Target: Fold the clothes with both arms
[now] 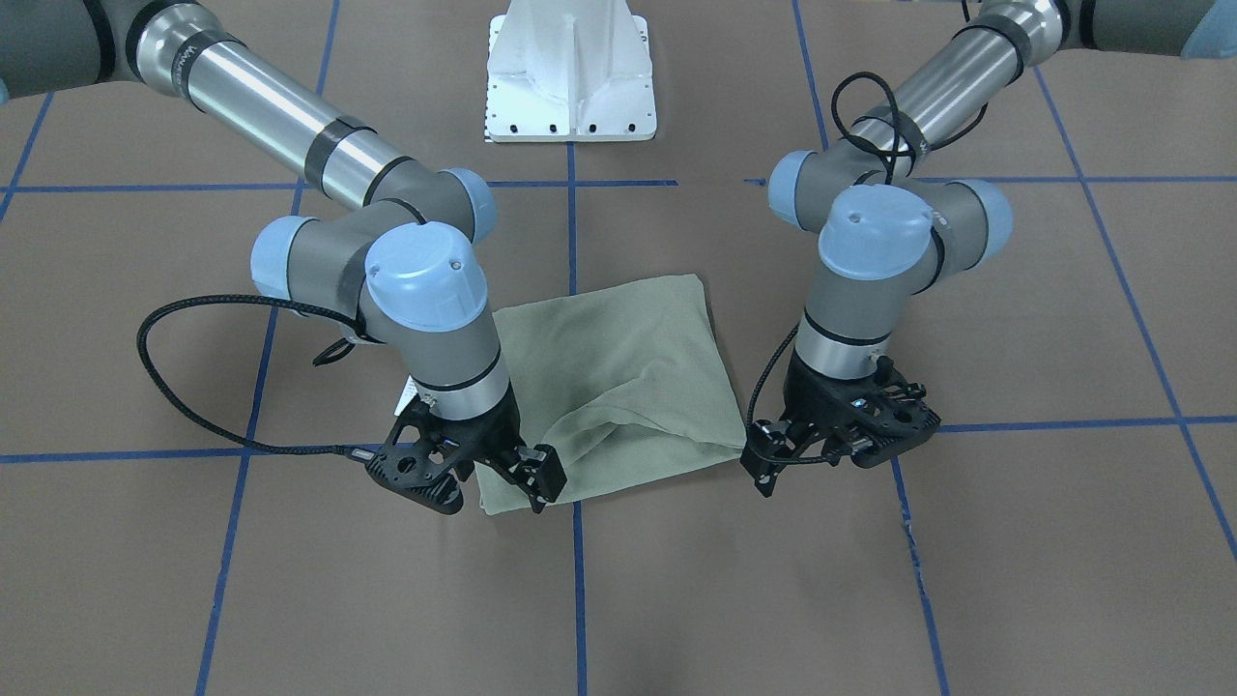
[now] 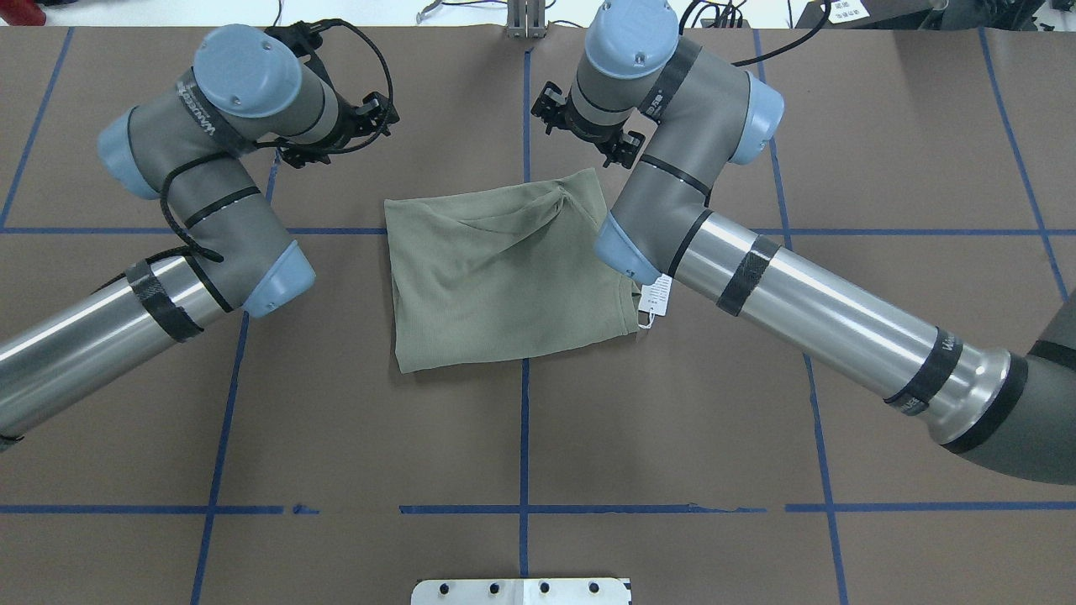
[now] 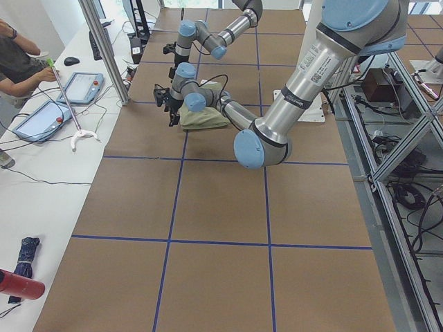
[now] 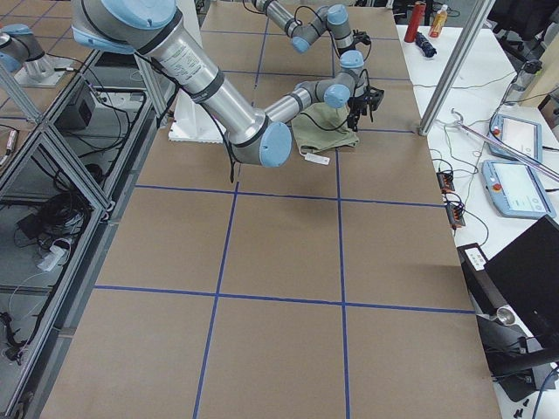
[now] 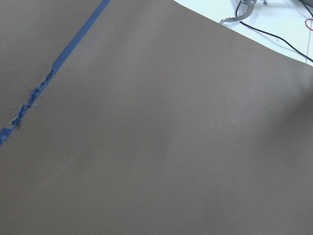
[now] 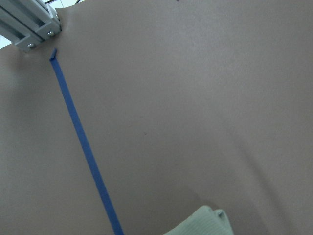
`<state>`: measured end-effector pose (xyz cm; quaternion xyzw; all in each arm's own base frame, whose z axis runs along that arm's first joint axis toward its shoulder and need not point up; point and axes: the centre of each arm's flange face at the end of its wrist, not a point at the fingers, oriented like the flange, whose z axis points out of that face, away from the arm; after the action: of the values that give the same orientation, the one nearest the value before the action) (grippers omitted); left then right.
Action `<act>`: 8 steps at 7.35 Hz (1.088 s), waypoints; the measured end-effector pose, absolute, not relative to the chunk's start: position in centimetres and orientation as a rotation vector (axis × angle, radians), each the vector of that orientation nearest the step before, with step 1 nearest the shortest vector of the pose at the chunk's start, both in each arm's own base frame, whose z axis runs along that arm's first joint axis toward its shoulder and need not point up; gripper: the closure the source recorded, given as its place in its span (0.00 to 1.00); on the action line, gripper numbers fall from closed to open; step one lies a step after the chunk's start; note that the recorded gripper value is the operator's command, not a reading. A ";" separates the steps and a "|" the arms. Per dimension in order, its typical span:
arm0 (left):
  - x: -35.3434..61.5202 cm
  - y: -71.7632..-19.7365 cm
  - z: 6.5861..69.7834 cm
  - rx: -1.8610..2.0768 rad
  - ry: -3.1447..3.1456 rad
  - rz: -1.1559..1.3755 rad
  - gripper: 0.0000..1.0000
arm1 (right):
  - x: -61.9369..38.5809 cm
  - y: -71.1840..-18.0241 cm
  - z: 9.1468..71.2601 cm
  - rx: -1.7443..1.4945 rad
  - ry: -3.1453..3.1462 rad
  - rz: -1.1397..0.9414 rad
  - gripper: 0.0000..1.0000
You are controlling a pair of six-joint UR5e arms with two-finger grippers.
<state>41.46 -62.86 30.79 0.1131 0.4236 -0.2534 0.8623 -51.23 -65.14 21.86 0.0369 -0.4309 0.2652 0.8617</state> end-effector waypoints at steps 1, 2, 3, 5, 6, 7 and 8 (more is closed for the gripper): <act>38.0 -63.1 32.2 0.249 0.886 -0.477 0.00 | -48.5 -66.7 23.6 0.079 -0.891 0.501 0.00; 33.6 -62.9 33.8 0.267 0.886 -0.403 0.00 | -44.5 -68.6 27.0 0.085 -0.869 0.426 0.00; 28.8 -62.1 35.7 0.301 0.876 -0.323 0.00 | -39.5 -70.3 31.3 0.108 -0.838 0.341 0.00; 18.5 -60.6 41.0 0.400 0.789 -0.158 0.00 | -27.9 -72.2 41.6 0.146 -0.778 0.157 0.00; 13.2 -60.3 44.3 0.438 0.710 -0.051 0.00 | -21.8 -71.9 46.8 0.152 -0.764 0.074 0.00; 8.2 -60.1 46.9 0.452 0.632 0.040 0.00 | -16.2 -70.8 51.2 0.156 -0.757 0.009 0.00; 3.8 -59.5 49.0 0.449 0.575 0.109 0.00 | -10.5 -69.0 54.7 0.157 -0.752 -0.053 0.00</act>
<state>3.79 -59.50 49.05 0.2196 0.2811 0.0534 0.9327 -10.47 -69.04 54.71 0.0765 -0.3667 -0.0260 0.9268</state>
